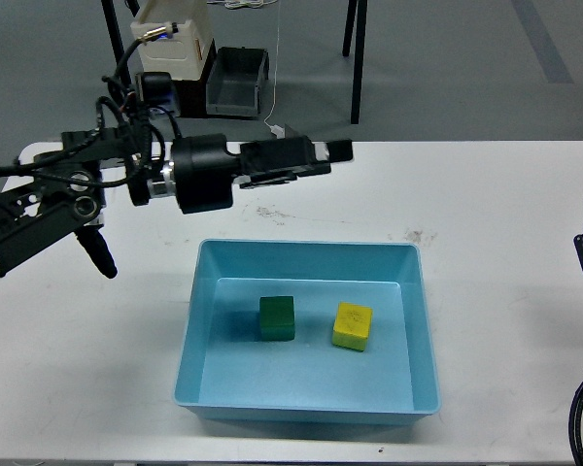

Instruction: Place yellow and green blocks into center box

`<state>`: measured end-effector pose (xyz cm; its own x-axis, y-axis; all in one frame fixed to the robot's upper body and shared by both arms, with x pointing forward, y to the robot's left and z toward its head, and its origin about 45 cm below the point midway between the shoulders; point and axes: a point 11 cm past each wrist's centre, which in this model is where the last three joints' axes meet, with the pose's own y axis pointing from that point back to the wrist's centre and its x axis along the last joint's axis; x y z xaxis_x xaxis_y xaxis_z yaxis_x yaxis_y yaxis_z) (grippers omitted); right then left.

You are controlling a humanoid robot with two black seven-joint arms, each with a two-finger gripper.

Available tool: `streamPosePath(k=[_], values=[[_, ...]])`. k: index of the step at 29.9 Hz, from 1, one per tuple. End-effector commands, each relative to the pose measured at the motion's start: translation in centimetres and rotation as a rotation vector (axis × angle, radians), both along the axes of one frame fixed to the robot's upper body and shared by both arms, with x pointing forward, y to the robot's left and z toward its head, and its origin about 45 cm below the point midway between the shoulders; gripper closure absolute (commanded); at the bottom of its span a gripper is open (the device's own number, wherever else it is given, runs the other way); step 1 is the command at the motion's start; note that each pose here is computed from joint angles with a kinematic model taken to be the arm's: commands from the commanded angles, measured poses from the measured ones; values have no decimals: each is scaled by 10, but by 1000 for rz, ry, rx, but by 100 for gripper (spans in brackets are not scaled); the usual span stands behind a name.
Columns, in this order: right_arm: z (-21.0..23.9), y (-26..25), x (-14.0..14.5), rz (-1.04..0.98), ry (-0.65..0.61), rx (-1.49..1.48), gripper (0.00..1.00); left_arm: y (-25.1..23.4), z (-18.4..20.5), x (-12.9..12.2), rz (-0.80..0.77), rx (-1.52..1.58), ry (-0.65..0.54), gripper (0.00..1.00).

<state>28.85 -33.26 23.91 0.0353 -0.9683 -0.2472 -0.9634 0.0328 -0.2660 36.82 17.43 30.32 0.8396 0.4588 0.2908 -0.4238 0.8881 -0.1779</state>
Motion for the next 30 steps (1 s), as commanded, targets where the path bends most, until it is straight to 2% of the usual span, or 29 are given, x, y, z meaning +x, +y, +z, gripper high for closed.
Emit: streamPosePath(k=[1,4,12,15,20,25,27,30], values=[[13,4,10,5,-41,16,0,30,2,-3,158,-273,73,0],[20,4,15,17,-68,121,0,57,-5,-1,344,-419,121,0],[20,-4,22,60,-77,562,0,100,-53,-40,539,-848,413,0],[15,-2,21,83,-41,640,0,105,-78,-61,584,-997,555,0],[-10,6,8,121,41,783,0,114,-102,-89,636,-1156,705,0],[-31,5,-18,166,57,892,0,106,-126,-104,647,-1097,851,0],[-39,4,-27,163,60,950,0,102,-131,-107,650,-1121,880,0],[-51,4,-37,165,98,1044,0,93,-142,-112,636,-1193,985,0]])
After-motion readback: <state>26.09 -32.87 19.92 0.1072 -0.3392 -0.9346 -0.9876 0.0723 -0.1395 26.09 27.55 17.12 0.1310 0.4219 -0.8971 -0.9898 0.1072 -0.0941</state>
